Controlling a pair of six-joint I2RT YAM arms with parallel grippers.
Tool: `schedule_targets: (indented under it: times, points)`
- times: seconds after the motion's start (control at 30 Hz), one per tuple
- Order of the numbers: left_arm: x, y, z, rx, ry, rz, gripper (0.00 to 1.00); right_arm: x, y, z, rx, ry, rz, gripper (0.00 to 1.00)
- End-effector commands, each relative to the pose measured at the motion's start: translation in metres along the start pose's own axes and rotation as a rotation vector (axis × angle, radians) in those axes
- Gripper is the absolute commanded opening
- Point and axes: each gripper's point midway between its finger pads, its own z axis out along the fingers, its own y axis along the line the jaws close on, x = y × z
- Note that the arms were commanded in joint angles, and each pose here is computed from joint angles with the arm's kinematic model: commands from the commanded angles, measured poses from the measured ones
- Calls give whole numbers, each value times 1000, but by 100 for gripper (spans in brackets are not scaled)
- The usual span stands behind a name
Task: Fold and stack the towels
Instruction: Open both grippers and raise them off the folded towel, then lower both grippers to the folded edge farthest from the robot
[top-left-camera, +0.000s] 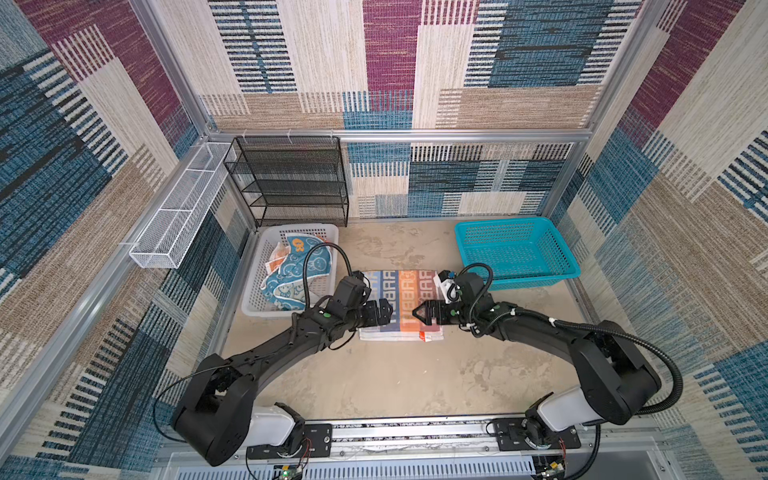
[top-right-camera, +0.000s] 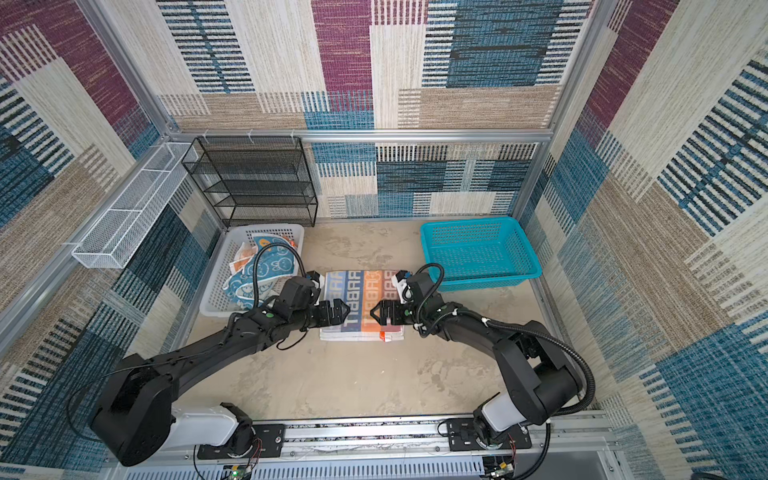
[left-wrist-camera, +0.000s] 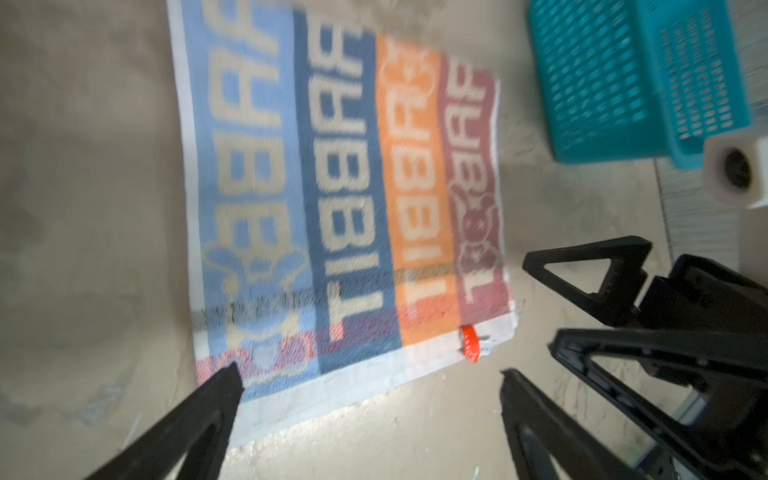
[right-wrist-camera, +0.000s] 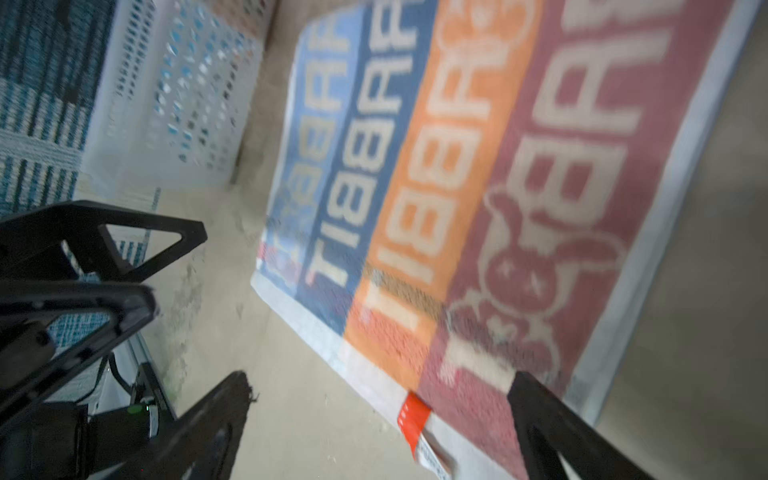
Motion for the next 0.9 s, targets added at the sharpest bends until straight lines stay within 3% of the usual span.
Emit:
schedule_targets:
  times: [0.0,0.07,0.2,0.33,0.5,0.87]
  points:
    - [-40,21,-15,-190,-119,57,100,-31,-10,-3,62,-24,-36,99]
    - [-66,16,-12,-201,-172,52,100,-61,-10,2,50,-56,-34,99]
    - [-108,-10,3,-74,-201,43,99,-104,-21,17,28,-87,0,99]
    - [-128,-11,42,-10,-123,-49,100,-126,-32,40,5,-83,26,99]
    - [-120,-17,97,99,36,-149,100,-123,-48,67,-13,-43,62,99]
    - [-90,50,146,25,117,-257,100,-102,-87,96,16,15,100,99]
